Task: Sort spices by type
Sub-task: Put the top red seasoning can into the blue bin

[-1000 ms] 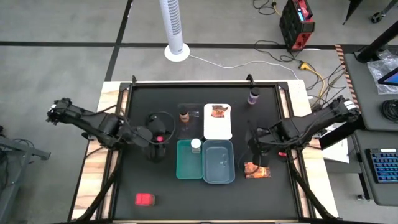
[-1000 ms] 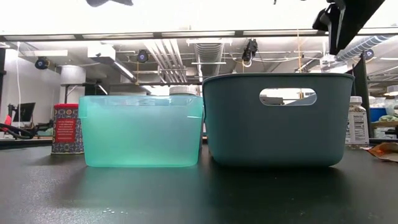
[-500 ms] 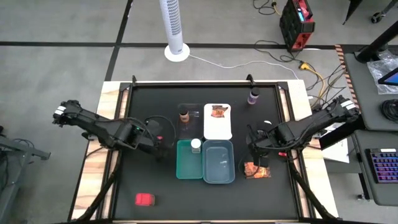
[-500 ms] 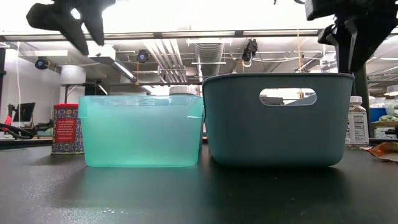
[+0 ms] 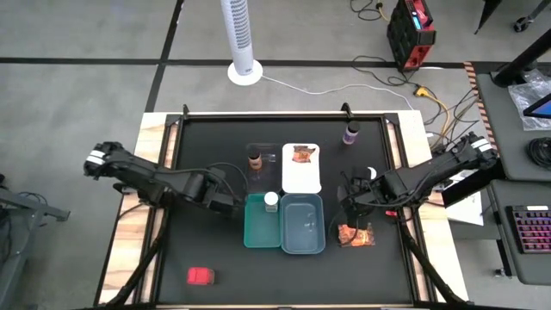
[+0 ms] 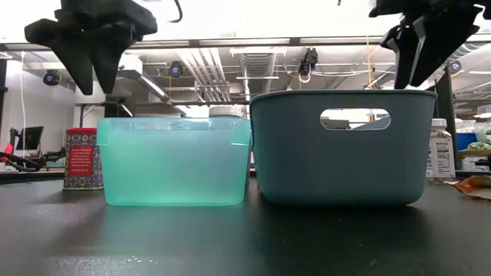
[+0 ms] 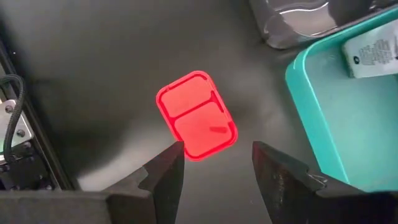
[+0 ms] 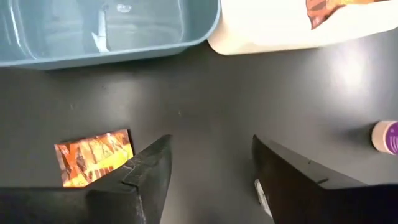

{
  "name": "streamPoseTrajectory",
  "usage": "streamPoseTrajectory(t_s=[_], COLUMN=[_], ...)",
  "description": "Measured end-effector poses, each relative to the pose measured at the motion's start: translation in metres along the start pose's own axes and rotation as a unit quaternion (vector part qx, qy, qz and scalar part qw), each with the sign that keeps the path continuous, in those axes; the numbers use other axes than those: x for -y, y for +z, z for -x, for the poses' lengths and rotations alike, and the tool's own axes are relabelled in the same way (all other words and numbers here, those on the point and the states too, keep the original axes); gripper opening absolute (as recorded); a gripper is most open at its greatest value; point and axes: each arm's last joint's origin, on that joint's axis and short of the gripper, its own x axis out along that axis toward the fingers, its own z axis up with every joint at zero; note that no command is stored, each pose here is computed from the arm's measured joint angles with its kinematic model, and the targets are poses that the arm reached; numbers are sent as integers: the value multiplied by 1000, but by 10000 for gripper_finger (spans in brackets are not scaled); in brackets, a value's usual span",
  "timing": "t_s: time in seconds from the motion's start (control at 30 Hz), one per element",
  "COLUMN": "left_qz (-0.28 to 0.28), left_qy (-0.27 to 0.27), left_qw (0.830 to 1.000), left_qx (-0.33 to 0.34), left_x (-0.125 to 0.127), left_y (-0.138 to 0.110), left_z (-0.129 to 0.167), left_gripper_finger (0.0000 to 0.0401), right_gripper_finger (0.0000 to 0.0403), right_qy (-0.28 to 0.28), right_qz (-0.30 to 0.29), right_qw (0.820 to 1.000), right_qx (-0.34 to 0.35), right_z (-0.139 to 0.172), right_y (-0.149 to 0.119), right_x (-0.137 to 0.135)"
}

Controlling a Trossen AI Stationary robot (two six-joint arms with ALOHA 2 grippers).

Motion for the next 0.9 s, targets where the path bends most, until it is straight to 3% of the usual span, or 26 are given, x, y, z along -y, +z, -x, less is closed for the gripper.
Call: streamPoseTrajectory(t_s=[0.37, 0.5, 0.9], left_qz=[-9, 19, 9], left_qy=[14, 14, 15], left_qw=[1000, 1000, 1000], left_qx=[-4, -1, -9], left_x=[6, 5, 6], left_y=[-1, -1, -1], left_z=[-7, -7, -8], left_gripper_finger=[174, 187, 223], right_gripper_finger=[233, 236, 227], right_qy=[1, 1, 2], right_qz=[5, 5, 11], right_qw=[1000, 1000, 1000], right_qx=[1, 2, 2], right_z=[0, 0, 0], right_y=[0, 0, 0], right_x=[0, 0, 0])
